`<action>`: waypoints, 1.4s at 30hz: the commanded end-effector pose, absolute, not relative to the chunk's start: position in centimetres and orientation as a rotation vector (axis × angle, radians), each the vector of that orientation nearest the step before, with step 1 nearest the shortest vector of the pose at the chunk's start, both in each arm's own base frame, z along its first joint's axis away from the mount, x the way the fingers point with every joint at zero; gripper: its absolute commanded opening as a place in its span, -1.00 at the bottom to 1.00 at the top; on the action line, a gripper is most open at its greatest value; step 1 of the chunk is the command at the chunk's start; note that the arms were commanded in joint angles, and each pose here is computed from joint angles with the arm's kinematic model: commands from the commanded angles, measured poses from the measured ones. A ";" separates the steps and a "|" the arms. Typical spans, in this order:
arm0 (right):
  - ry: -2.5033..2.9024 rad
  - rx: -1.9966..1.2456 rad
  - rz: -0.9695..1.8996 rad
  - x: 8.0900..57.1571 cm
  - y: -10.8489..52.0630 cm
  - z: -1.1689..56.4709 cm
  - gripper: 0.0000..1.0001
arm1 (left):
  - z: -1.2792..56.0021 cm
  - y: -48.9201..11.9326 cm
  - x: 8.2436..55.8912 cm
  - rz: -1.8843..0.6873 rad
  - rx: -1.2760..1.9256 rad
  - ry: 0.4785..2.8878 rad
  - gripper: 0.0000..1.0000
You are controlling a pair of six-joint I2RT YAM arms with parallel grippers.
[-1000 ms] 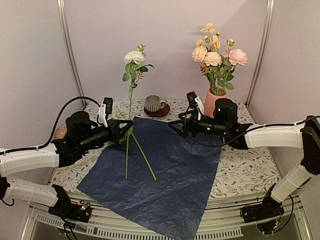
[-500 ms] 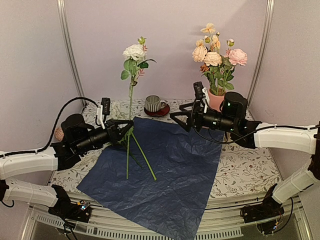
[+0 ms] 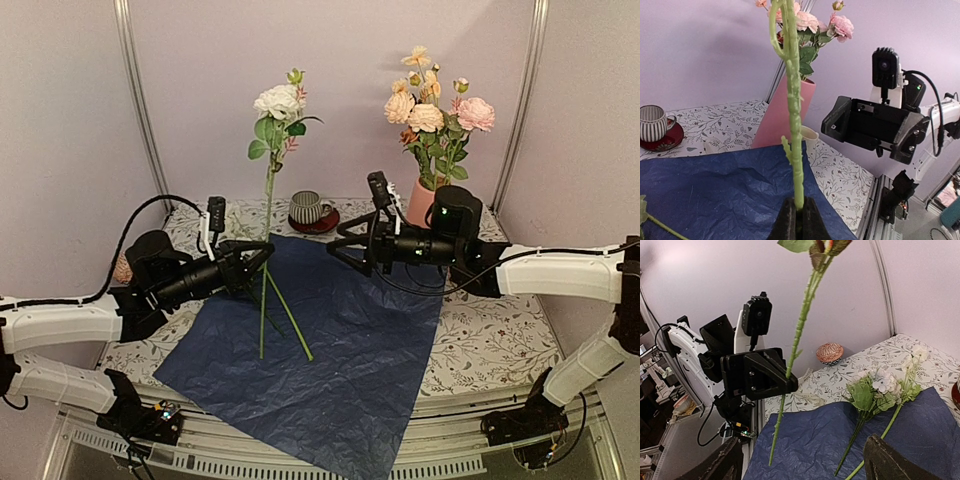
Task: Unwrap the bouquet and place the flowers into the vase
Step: Pass from the left arm to the right
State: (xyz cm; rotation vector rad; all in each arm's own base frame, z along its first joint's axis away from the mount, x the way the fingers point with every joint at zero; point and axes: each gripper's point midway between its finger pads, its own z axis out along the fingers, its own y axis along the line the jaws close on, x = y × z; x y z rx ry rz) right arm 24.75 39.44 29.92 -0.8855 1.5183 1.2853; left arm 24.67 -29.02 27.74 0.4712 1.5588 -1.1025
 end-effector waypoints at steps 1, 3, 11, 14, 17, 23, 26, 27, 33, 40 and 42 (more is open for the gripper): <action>1.408 -0.914 1.352 23.7 41.0 32.6 0.67 | 27.5 -29.9 24.5 -1.129 0.476 1.537 -1.00; 1.394 -0.919 1.374 23.5 41.7 32.8 0.64 | 27.2 -30.5 24.5 -1.143 0.484 1.538 -1.00; 1.395 -0.950 1.464 23.2 44.0 32.5 0.30 | 26.9 -32.7 24.1 -1.173 0.548 1.529 -1.00; 1.427 -0.931 1.465 23.7 44.4 31.8 0.27 | 27.1 -33.1 23.9 -1.177 0.565 1.518 -1.00; 1.457 -0.905 1.472 24.2 44.7 31.4 0.23 | 27.3 -33.4 23.4 -1.187 0.585 1.494 -1.00; 1.505 -0.879 1.487 24.9 45.3 30.4 0.14 | 27.4 -33.6 23.1 -1.185 0.599 1.482 -1.00; 1.506 -0.897 1.503 24.7 45.6 30.1 0.11 | 27.4 -33.8 22.9 -1.190 0.611 1.476 -1.00; 1.501 -0.902 1.508 24.6 45.6 30.1 0.10 | 27.4 -33.8 22.9 -1.189 0.614 1.475 -1.00; 1.479 -0.916 1.527 24.3 45.7 30.3 0.04 | 27.3 -34.3 22.5 -1.207 0.644 1.464 -1.00; 1.473 -0.918 1.538 24.3 45.8 30.3 -0.08 | 27.2 -34.6 22.3 -1.219 0.664 1.458 -1.00; 1.472 -0.917 1.539 24.3 45.9 30.3 -0.12 | 27.2 -34.6 22.2 -1.220 0.666 1.456 -1.00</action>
